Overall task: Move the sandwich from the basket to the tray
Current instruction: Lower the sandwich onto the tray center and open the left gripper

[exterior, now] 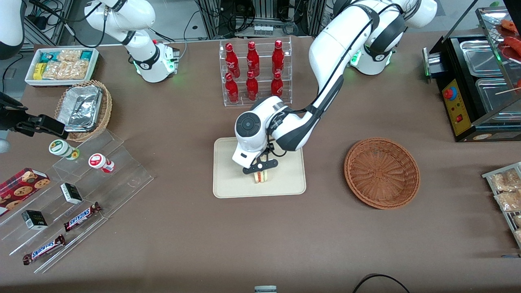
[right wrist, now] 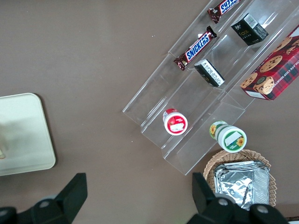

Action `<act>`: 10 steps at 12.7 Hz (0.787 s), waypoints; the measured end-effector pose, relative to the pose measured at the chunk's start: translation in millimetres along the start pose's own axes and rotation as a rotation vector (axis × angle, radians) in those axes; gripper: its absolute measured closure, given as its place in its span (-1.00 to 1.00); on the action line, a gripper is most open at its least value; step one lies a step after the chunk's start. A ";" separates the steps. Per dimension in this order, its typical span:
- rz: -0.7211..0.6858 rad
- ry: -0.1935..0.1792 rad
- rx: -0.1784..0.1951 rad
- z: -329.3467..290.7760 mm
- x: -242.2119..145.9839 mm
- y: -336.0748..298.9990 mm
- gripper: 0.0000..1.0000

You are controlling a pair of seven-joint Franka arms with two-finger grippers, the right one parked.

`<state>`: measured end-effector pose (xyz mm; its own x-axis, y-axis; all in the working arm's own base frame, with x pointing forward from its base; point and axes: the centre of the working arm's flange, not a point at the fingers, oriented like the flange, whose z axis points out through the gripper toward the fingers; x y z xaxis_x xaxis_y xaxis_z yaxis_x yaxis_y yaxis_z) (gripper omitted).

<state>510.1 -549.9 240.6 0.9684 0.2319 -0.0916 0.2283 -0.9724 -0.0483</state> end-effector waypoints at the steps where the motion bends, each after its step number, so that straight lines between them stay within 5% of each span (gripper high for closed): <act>1: 0.003 0.002 0.004 2.2 -3.8 2.2 0.66; 6: -0.011 0.001 0.014 9.2 -9.4 5.1 0.66; 10: -0.052 0.005 0.009 6.5 -8.1 5.7 -0.10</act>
<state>502.9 -557.2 234.6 0.9557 0.2822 -0.0832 0.2777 -0.9587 -0.0618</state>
